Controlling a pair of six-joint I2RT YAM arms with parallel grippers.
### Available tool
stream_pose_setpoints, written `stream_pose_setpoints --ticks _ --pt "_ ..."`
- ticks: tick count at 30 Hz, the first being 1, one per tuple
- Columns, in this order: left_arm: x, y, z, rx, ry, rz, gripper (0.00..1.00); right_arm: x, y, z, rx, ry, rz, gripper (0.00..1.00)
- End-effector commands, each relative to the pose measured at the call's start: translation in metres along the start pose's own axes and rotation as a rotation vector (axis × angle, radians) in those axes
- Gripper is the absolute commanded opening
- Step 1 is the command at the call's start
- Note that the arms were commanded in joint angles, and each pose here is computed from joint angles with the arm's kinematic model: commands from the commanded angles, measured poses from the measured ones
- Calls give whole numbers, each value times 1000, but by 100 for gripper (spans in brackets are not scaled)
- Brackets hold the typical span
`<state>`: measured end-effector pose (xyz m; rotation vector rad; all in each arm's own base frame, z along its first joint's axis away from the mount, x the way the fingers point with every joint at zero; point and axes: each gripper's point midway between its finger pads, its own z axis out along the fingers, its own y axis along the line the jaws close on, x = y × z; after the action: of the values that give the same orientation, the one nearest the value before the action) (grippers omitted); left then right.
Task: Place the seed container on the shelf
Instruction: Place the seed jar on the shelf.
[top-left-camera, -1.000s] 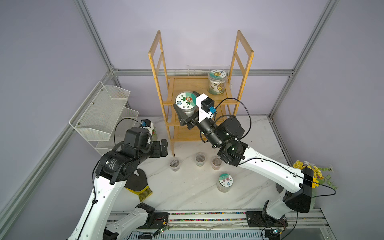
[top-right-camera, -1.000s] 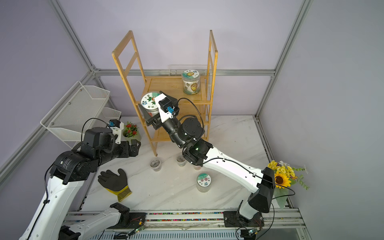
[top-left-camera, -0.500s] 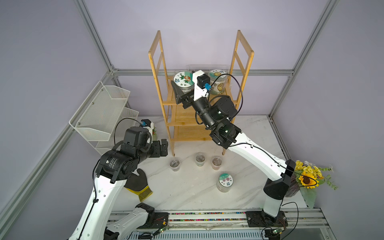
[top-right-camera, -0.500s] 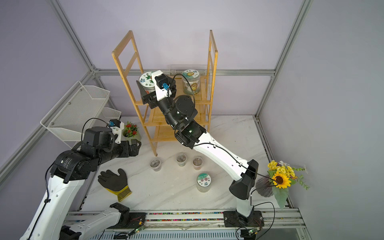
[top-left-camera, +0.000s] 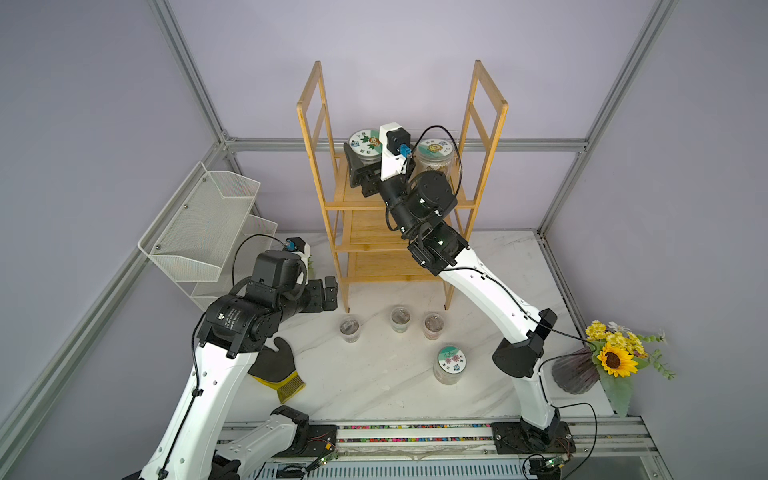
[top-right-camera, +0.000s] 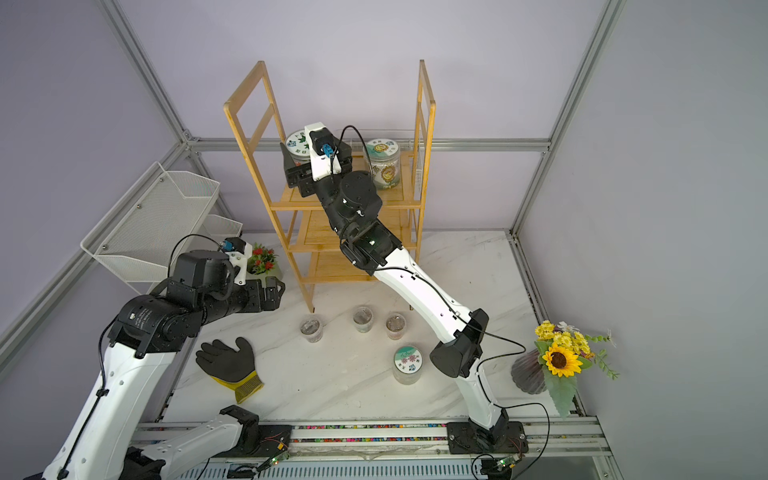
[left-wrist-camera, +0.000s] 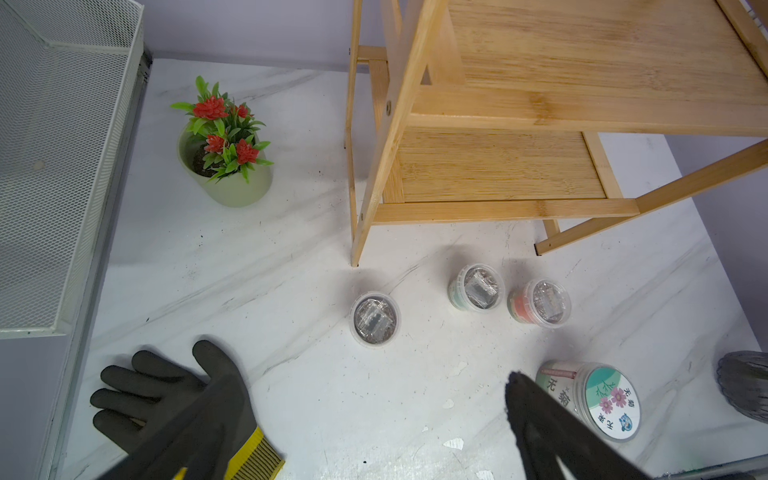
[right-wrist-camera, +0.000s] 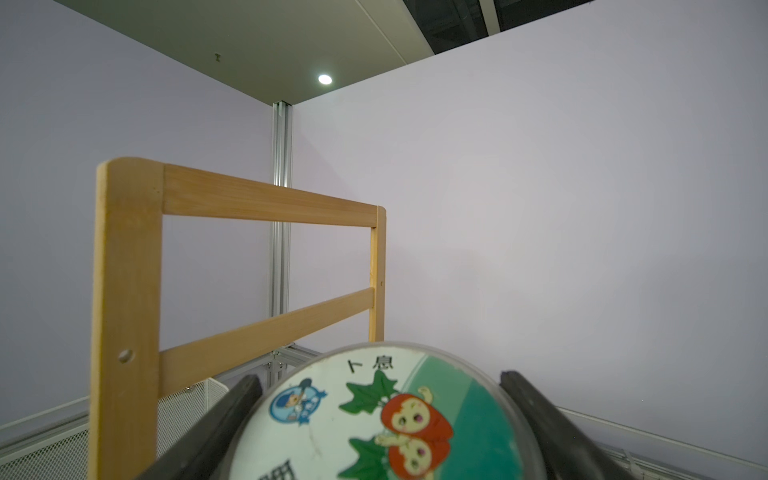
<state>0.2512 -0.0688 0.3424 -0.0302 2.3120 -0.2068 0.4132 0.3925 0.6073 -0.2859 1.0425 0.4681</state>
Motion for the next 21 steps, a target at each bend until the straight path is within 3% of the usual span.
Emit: stream_pose_setpoints --ticks 1,21 --pt "-13 -4 -5 26 -53 -25 100 -19 -10 3 23 -59 37 29" --pt "-11 0 -7 22 -52 -32 100 23 -12 19 59 -67 79 27"
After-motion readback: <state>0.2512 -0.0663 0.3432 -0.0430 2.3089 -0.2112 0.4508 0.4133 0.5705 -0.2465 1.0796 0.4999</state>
